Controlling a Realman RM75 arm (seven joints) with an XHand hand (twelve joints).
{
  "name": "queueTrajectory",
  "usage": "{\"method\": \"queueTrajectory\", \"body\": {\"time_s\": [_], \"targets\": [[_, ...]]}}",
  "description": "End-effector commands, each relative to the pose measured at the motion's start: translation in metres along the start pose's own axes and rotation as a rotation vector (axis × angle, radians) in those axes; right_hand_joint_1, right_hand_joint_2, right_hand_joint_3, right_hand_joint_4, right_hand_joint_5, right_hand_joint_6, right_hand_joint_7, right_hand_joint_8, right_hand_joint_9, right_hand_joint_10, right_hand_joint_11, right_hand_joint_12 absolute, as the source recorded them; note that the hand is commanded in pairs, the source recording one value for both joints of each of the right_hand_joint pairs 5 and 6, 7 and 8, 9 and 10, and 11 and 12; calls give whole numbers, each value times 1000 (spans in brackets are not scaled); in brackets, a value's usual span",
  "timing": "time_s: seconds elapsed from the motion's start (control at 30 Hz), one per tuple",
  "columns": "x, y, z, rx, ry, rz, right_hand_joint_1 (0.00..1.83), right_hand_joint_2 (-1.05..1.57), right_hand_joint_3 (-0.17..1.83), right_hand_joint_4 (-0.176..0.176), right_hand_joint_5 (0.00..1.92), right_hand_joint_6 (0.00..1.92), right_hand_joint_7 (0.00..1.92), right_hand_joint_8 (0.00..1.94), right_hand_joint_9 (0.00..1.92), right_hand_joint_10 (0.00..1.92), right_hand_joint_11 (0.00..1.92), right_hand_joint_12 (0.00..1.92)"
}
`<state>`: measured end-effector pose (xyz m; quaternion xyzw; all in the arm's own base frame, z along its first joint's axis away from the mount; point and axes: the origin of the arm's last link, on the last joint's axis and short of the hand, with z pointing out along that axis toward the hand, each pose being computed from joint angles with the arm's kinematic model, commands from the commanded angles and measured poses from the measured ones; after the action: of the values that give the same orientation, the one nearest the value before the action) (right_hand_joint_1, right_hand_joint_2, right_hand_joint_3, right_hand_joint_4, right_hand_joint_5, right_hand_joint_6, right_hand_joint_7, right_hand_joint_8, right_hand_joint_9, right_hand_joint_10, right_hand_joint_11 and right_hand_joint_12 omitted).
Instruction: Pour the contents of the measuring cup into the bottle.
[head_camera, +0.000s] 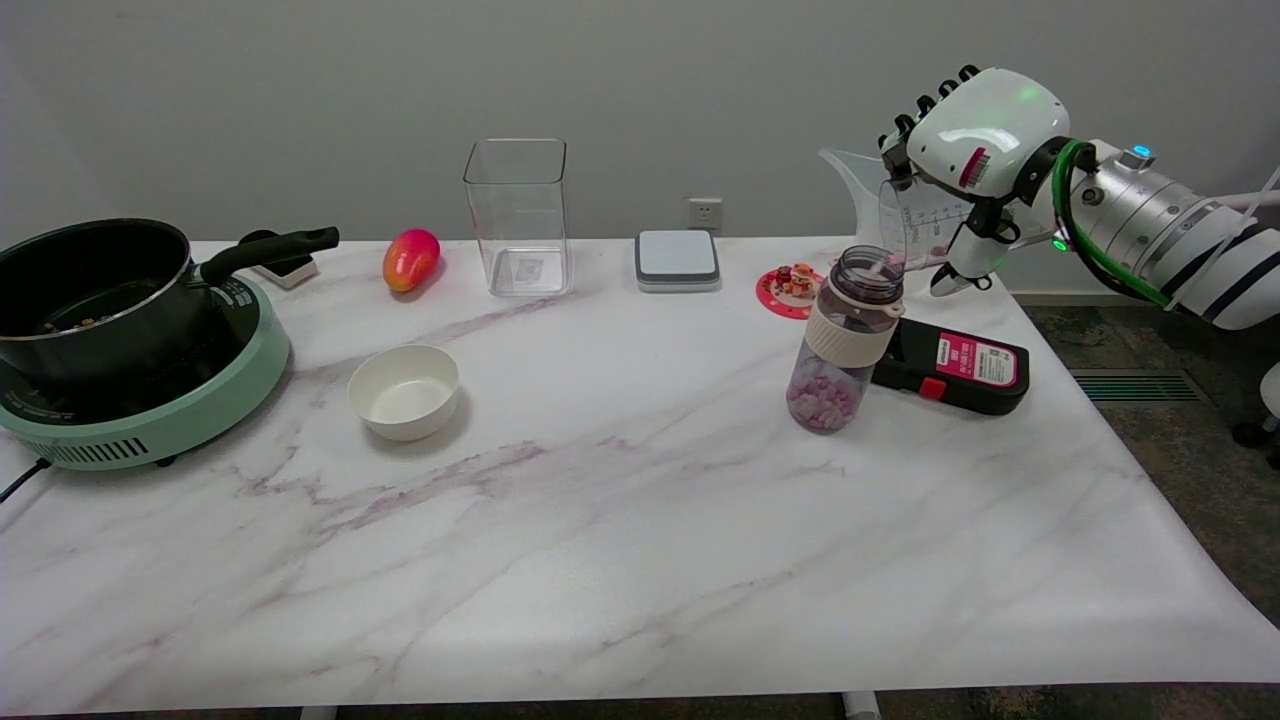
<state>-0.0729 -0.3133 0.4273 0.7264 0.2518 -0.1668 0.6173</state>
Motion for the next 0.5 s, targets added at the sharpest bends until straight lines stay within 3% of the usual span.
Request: {"method": "queueTrajectory", "body": {"time_s": [0.03, 0.5], "targets": [[-1, 1, 0, 1, 0, -2, 1504, 604, 1143, 0, 1631, 1631, 1562, 1562, 1471, 1471, 1253, 1253], [5, -2, 1, 11, 17, -3, 1505, 604, 1144, 0, 1630, 1630, 1562, 1562, 1473, 1473, 1254, 1254]]}}
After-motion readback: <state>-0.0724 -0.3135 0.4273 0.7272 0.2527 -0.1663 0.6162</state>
